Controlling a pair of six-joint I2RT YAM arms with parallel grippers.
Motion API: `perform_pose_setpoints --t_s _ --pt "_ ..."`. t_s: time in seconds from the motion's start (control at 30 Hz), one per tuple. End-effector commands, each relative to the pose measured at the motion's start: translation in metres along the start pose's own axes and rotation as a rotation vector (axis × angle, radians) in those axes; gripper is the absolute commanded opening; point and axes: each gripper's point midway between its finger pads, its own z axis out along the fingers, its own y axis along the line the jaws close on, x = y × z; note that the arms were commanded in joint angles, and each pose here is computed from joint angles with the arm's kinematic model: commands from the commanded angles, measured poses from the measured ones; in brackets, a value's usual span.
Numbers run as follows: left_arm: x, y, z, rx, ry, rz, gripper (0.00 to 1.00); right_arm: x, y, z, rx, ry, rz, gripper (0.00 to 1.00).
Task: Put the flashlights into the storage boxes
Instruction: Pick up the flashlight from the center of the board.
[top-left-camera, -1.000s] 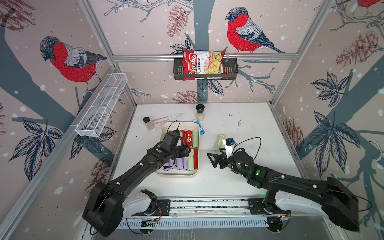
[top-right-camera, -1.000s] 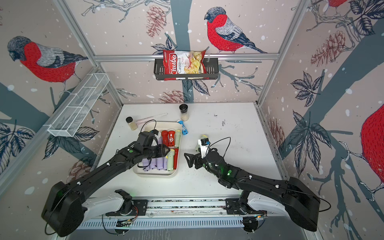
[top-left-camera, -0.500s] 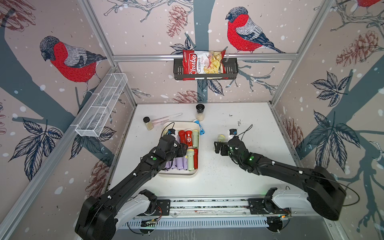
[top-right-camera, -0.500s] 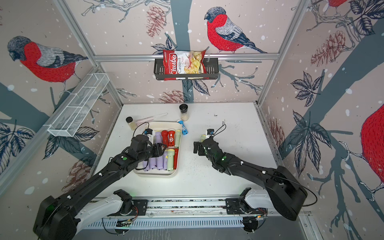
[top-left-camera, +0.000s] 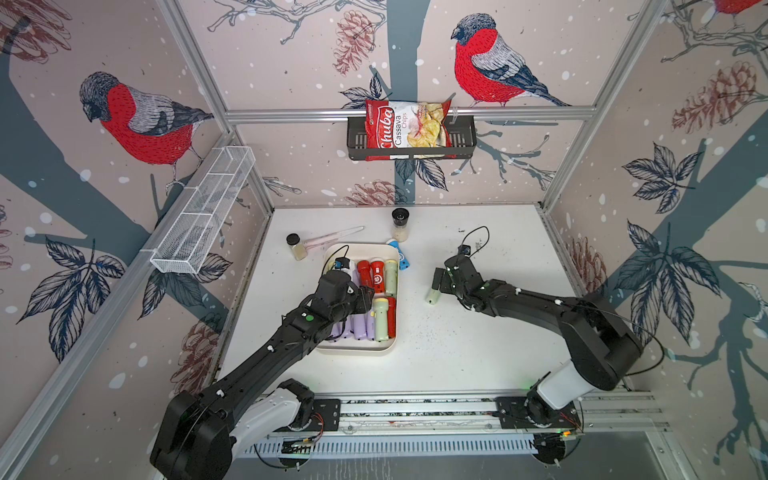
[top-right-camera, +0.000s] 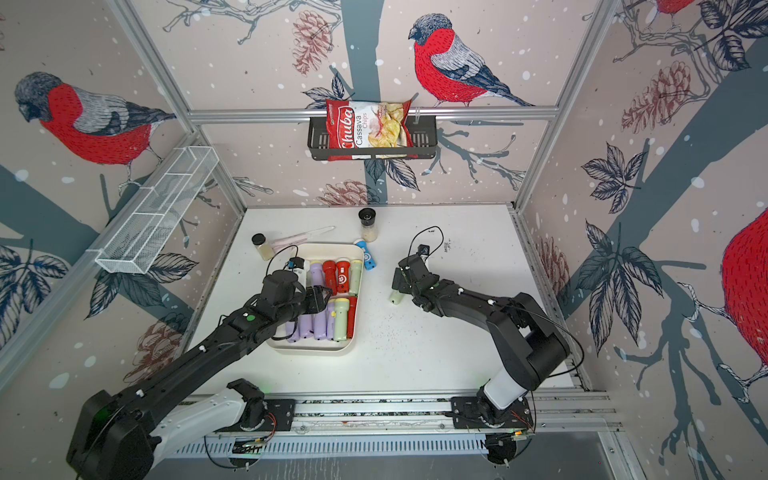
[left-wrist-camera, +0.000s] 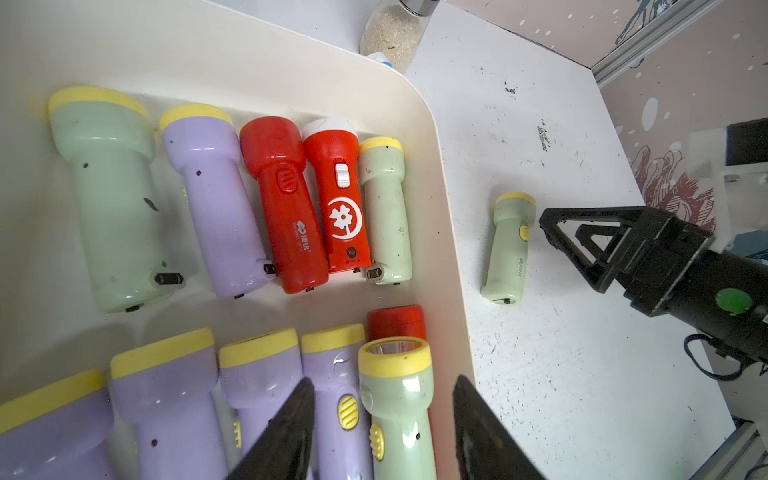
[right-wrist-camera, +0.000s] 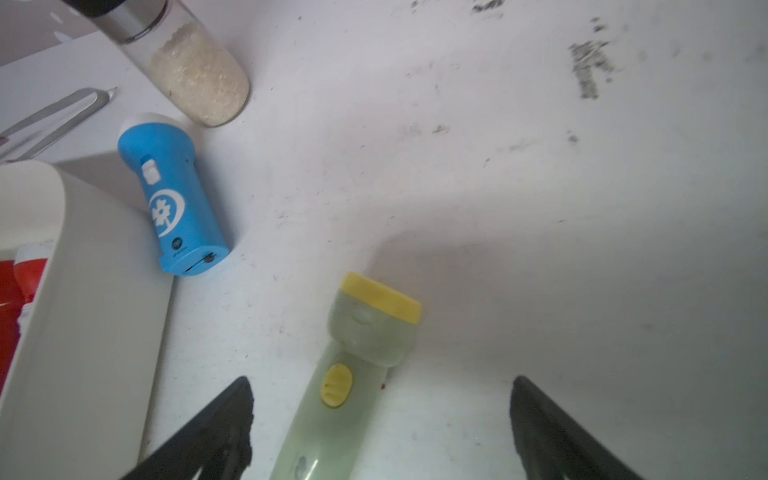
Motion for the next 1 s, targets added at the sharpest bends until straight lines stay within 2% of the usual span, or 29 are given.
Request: perform_pose_setpoints --t_s 0.0,0.17,0.43,0.6,0.97 --pt "-0.003 0.002 -0.001 -0.007 -0.027 0.01 0.53 0.01 0.007 0.007 -0.03 0.051 0.005 0.92" --pt "-0.007 0.003 -0.005 -0.006 -0.058 0.008 0.53 0.026 0.016 0.016 -0.048 0.116 -0.018 0.86" --pt "-0.006 0.007 -0.007 -0.018 -0.057 0.009 0.53 0.051 0.012 0.021 0.006 0.188 -0.089 0.76" --pt "-0.006 0.007 -0.008 -0.014 -0.059 0.009 0.53 0.05 0.003 0.02 0.062 0.193 -0.115 0.6" --pt "-0.008 0.005 -0.012 -0.008 -0.066 0.009 0.53 0.048 0.003 0.013 0.025 0.183 -0.111 0.42"
